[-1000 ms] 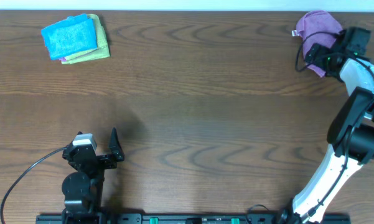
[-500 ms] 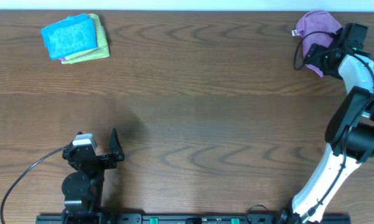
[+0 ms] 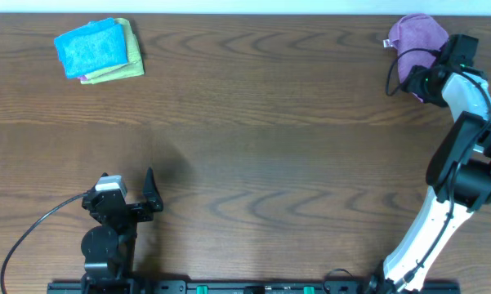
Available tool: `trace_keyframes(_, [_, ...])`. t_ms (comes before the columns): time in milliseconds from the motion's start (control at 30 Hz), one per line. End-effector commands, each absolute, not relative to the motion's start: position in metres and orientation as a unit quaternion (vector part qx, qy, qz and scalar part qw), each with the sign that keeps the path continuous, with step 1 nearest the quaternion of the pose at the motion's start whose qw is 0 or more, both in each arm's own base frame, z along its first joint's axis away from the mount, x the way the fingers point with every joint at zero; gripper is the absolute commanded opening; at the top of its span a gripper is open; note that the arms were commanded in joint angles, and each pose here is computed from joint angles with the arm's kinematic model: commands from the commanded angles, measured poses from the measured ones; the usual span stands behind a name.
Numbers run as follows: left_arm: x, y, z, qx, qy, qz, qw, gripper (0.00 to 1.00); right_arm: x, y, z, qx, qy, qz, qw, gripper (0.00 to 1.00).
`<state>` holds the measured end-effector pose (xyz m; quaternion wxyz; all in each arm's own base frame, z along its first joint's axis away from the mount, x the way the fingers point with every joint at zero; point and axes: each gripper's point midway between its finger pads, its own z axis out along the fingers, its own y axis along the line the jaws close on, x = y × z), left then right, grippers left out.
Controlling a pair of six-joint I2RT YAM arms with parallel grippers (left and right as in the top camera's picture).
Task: Fold the cloth
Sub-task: 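Lift the purple cloth with the right gripper and drag it toward center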
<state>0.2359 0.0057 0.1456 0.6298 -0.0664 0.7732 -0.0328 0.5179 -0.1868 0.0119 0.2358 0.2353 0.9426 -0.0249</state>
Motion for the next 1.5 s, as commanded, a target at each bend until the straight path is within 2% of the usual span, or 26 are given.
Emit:
trace_keyframes(0, [0.236,0.008,0.131,-0.068,0.784,-0.026,0.617,0.95,0.519,-0.188,0.007,0.230,0.945,-0.037,0.231,0.48])
trace_keyframes(33, [0.236,0.008,0.131,-0.068,0.784,-0.026,0.617,0.96,0.519,-0.188,0.007,0.230,0.945,-0.037,0.230,0.44])
trace_keyframes(333, [0.236,0.008,0.131,-0.068,0.784,-0.026,0.617,0.96,0.517,-0.188,0.005,0.222,0.948,-0.041,0.225,0.51])
trace_keyframes(467, [0.236,0.008,0.131,-0.068,0.784,-0.026,0.617,0.95,0.509,-0.185,-0.015,0.224,0.953,-0.038,0.199,0.47])
trace_keyframes(533, [0.236,0.008,0.131,-0.068,0.784,-0.026,0.617,0.96,0.507,-0.184,-0.019,0.224,0.955,-0.037,0.193,0.37])
trace_keyframes(600, [0.236,0.008,0.131,-0.068,0.784,-0.026,0.617,0.95,0.508,-0.184,-0.019,0.225,0.954,-0.036,0.194,0.06])
trace_keyframes(633, [0.236,0.008,0.131,-0.068,0.784,-0.026,0.617,0.95,0.508,-0.185,-0.019,0.227,0.953,-0.036,0.196,0.01])
trace_keyframes(800, [0.236,0.008,0.131,-0.068,0.784,-0.026,0.617,0.95,0.516,-0.174,0.003,0.236,0.949,-0.008,0.207,0.01])
trace_keyframes(967, [0.236,0.008,0.131,-0.068,0.784,-0.026,0.617,0.96,0.532,-0.144,0.088,0.176,0.951,-0.015,0.253,0.01])
trace_keyframes(1167, [0.236,0.008,0.131,-0.068,0.784,-0.026,0.617,0.95,0.523,-0.072,0.152,0.099,0.958,-0.005,0.270,0.01])
trace_keyframes(1467, [0.236,0.008,0.131,-0.068,0.784,-0.026,0.617,0.95,0.490,0.059,0.164,-0.029,0.973,0.022,0.226,0.01])
